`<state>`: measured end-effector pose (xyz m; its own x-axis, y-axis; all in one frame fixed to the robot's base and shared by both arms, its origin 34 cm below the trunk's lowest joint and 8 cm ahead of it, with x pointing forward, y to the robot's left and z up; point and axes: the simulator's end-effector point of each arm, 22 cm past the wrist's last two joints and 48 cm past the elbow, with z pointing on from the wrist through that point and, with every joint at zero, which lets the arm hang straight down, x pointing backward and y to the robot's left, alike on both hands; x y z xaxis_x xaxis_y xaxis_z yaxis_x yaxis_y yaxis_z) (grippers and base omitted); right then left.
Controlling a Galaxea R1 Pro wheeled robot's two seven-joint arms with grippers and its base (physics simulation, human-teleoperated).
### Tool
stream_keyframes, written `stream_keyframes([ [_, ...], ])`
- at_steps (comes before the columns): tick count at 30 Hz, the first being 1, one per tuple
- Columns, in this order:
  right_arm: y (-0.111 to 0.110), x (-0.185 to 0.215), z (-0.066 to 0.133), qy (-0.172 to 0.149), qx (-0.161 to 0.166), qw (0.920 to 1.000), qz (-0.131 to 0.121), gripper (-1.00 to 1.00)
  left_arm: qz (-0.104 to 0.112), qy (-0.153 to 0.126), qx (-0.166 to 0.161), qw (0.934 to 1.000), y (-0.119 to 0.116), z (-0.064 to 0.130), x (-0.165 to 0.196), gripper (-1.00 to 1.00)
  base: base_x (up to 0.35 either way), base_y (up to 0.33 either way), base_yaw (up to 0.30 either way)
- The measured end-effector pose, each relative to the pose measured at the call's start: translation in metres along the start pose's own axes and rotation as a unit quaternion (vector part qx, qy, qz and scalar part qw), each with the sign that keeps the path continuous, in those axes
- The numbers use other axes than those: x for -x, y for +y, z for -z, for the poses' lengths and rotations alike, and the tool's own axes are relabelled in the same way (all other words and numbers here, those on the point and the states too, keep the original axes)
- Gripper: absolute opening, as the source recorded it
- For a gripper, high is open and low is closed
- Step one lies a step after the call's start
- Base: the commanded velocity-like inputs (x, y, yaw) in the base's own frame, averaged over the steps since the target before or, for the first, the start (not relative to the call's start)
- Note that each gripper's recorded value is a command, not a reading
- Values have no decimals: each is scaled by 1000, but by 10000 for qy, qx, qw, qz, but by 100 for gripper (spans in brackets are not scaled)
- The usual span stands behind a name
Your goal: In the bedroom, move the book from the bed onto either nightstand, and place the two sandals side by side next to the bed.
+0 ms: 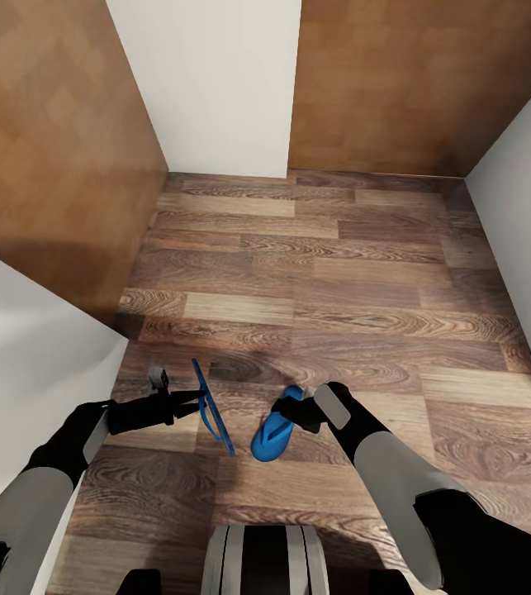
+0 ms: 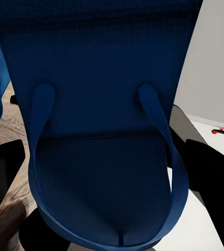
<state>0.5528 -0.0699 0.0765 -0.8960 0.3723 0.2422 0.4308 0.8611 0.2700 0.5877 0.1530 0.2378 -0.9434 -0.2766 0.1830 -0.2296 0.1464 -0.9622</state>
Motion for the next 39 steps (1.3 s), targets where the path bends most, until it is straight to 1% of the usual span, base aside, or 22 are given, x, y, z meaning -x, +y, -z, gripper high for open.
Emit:
stream_keyframes([
  [15,0,2,0,-35,-5,10000,-11,100,5,-1,2,10000,0,0,0,-100,0,0,3],
  [25,0,2,0,-44,3,10000,-16,100,7,-3,7,10000,1,1,0,-100,0,0,161],
  [39,0,2,0,-44,6,10000,-17,100,7,-4,13,10000,1,1,0,-100,0,0,24],
])
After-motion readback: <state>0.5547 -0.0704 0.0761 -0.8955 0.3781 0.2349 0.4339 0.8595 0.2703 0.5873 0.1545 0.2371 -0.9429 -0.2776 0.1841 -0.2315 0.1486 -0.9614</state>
